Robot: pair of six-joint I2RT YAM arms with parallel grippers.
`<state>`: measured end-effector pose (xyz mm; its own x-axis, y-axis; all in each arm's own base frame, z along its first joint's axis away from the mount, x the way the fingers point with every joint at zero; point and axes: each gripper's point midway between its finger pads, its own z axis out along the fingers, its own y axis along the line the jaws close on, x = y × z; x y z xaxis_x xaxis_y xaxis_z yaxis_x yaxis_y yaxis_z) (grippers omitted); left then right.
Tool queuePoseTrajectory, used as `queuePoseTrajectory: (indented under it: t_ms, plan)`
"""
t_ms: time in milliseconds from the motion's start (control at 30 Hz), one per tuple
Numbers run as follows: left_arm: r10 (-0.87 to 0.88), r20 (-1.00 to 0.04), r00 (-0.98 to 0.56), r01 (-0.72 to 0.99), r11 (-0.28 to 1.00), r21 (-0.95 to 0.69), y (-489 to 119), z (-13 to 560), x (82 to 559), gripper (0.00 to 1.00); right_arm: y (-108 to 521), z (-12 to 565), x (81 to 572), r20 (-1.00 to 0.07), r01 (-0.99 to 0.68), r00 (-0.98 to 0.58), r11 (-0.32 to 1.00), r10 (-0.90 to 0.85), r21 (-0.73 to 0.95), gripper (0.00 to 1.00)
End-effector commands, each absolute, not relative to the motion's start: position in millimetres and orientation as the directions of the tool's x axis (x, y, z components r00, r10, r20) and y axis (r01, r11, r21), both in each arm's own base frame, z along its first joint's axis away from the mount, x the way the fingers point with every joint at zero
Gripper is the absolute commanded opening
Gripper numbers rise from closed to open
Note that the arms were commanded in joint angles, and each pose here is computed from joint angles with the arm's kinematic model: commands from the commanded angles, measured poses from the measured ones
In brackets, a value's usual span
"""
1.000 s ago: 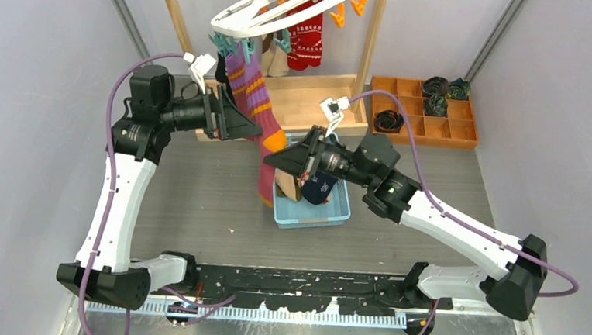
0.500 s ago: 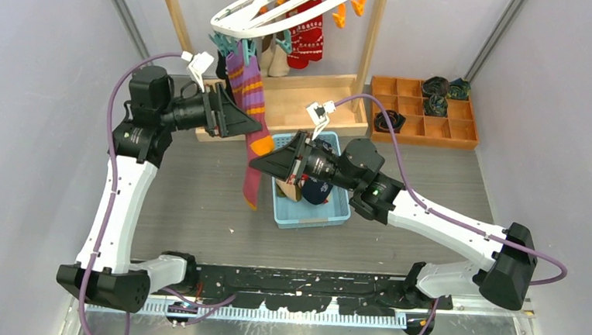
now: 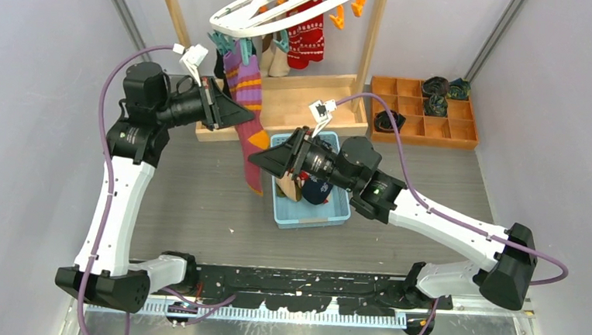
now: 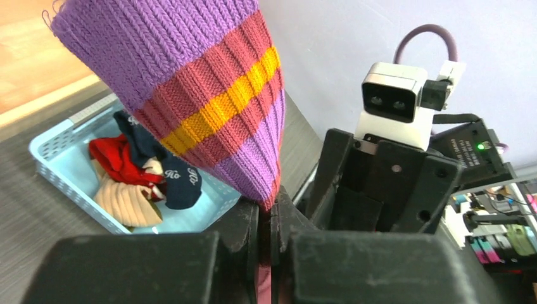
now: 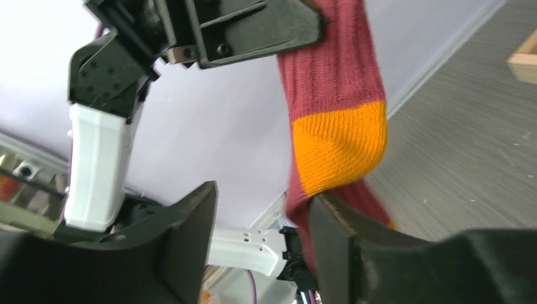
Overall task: Remove the socks clipped to the hanger
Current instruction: Remove the sock from the hanger.
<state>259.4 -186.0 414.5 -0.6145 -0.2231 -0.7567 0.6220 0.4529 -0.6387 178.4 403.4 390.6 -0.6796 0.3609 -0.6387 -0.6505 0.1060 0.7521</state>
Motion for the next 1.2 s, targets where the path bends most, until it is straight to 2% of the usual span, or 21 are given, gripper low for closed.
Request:
queuePoseTrajectory:
  t_ms: [0, 167, 367, 700, 1167]
  plan:
    - [-0.227, -0.824, -0.52, 0.648, 0.524, -0.553, -177.5, 432.9, 260.2, 0.0, 380.3, 439.7, 202.7, -0.701, -0.694, -0.519, 0.238, 0.489, 0.68, 0.69]
    - [-0.223, -0.818, -0.53, 0.632, 0.539, -0.556, -176.7, 425.0, 259.9, 0.0, 377.5, 476.9, 255.0, -0.768, -0.65, -0.334, 0.457, 0.546, 0.607, 0.8]
    - [-0.206, -0.818, -0.537, 0.637, 0.536, -0.553, -180.0, 421.6, 253.3, 0.0, 400.0, 503.5, 301.1, -0.817, -0.632, -0.228, 0.558, 0.53, 0.538, 0.82]
    - [-0.194, -0.817, -0.544, 0.649, 0.52, -0.555, -184.3, 418.6, 244.4, 0.0, 424.8, 498.3, 354.2, -0.789, -0.635, -0.293, 0.508, 0.539, 0.583, 0.82]
    - [-0.189, -0.807, -0.56, 0.63, 0.536, -0.562, -187.5, 409.2, 250.1, 0.0, 429.8, 520.9, 367.1, -0.734, -0.657, -0.273, 0.437, 0.622, 0.615, 0.6]
